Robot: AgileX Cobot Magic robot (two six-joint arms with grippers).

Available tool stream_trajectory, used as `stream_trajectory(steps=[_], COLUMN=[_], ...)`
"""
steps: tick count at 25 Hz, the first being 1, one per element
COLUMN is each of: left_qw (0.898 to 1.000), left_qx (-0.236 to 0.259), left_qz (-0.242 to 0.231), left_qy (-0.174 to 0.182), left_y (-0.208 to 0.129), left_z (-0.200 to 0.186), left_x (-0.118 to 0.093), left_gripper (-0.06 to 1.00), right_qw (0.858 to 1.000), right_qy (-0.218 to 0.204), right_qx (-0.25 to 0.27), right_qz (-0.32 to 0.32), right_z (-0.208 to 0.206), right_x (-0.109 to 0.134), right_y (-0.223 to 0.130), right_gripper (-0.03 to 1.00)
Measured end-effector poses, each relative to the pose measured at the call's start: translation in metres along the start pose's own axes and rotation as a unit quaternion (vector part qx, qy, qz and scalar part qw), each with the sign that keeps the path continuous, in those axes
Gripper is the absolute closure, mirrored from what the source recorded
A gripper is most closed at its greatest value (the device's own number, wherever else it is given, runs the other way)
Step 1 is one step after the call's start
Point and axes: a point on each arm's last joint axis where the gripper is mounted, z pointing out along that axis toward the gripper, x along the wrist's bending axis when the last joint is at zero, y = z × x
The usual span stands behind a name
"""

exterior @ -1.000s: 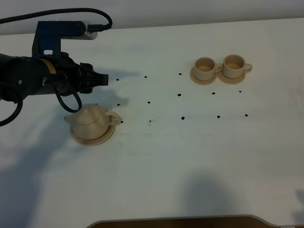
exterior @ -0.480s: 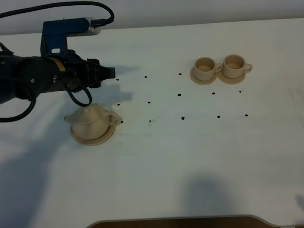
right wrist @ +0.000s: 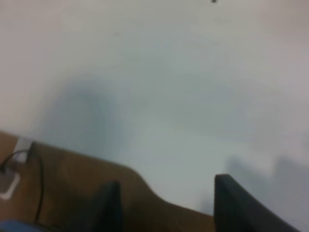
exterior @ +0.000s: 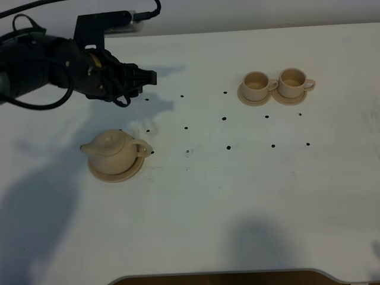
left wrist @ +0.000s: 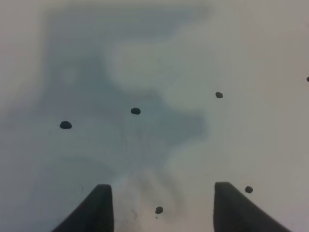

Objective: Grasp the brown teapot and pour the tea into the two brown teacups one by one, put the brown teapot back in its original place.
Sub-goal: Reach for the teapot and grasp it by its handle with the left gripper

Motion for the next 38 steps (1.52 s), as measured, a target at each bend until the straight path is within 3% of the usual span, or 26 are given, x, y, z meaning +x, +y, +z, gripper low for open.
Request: stream_trajectory(steps=[6,14,21,31,38], left_qw=[1.000,0.999,0.991,0.975,0.970], left_qx=[0.003,0.049,0.127,0.165,0.174], left_qz=[0.003,0.002,0.029,0.147,0.167], left_qy=[-0.001,0.005,0.005,-0.031,-0.033], left_y=[0.014,0.019,0.003,-0.023,-0.026], left_z=[-0.009,-0.020,-0.023,-0.027,-0.028], left_x=[-0.004,-0.007,-0.017,-0.073,-0.074], left_gripper=[0.45,0.45,0.45,0.45,0.45], right_qw=[0.996,0.980,0.977,0.978,0.976], right_qy=[-0.060,-0.112,-0.102,-0.074,-0.072], right_qx=[-0.027,-0.133,-0.160,-0.164,-0.177], right_qz=[0.060,0.092,0.093,0.102,0.100], right_z=[-0.004,-0.026,-0.031,-0.030,-0.032], right_x=[-0.006,-0.002,0.002,0.007,0.008], right_y=[-0.001,-0.018,-0.023,-0.022,-0.024], right_gripper=[0.52,0.52,0.52,0.52,0.52])
